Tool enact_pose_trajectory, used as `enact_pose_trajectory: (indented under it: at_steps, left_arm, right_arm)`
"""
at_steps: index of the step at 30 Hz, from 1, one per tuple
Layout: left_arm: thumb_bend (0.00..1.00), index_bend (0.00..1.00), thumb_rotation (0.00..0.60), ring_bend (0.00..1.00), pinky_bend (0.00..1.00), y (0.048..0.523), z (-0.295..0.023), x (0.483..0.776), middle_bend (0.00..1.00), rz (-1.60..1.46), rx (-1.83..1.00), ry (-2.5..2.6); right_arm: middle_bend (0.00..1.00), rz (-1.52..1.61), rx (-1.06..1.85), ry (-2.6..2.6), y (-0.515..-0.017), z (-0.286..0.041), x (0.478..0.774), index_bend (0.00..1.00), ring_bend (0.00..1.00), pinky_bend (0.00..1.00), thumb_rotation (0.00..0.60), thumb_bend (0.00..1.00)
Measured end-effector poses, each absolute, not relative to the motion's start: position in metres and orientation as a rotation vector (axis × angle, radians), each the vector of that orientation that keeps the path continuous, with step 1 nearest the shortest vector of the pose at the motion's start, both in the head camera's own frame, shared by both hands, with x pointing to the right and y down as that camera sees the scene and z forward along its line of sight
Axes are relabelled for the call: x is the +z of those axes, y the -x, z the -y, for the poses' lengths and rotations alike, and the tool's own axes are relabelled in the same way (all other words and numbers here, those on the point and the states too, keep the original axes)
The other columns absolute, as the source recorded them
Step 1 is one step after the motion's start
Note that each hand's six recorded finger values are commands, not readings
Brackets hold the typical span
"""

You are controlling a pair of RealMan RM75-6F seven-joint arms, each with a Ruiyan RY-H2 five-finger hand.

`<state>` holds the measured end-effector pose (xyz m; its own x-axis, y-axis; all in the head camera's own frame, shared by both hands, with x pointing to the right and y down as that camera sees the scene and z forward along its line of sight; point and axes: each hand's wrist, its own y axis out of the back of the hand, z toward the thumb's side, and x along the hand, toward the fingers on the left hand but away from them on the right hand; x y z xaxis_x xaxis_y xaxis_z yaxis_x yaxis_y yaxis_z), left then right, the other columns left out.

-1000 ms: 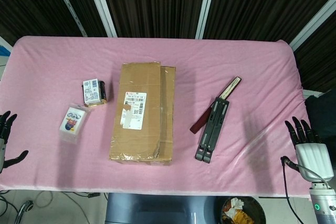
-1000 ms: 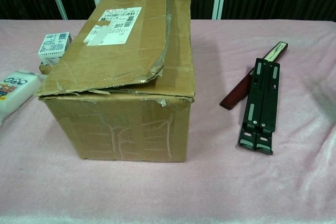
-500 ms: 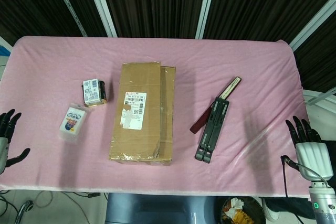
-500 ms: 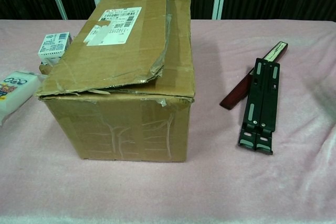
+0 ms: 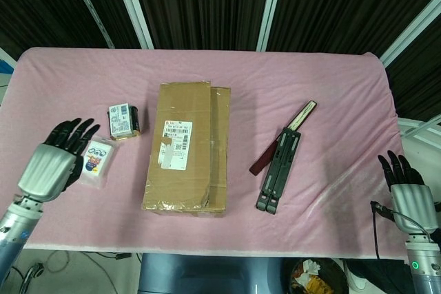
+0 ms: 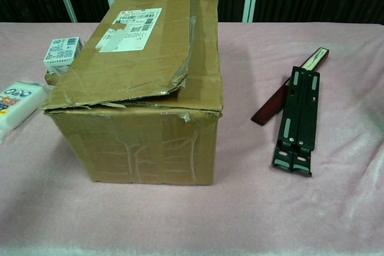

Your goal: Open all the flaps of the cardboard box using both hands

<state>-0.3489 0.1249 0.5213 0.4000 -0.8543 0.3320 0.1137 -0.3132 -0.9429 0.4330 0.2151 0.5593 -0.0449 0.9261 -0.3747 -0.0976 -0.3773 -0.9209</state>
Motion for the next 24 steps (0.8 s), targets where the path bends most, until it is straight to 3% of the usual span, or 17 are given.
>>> enact_pose_trajectory:
  at_steps: [12, 24]
  left_arm:
    - [0.89, 0.2, 0.6, 0.22, 0.3, 0.21, -0.058, 0.531, 0.29, -0.298, -0.94, 1.578]
    - [0.91, 0.27, 0.6, 0.31, 0.37, 0.11, -0.051, 0.559, 0.4, -0.152, -0.83, 1.578]
  right_arm:
    - [0.0, 0.992, 1.589, 1.407, -0.44, -0.211, 0.562, 0.0, 0.0, 0.23, 0.6, 0.21]
    - [0.0, 1.003, 1.6, 1.425, -0.441, -0.211, 0.564, 0.0, 0.0, 0.23, 0.6, 0.21]
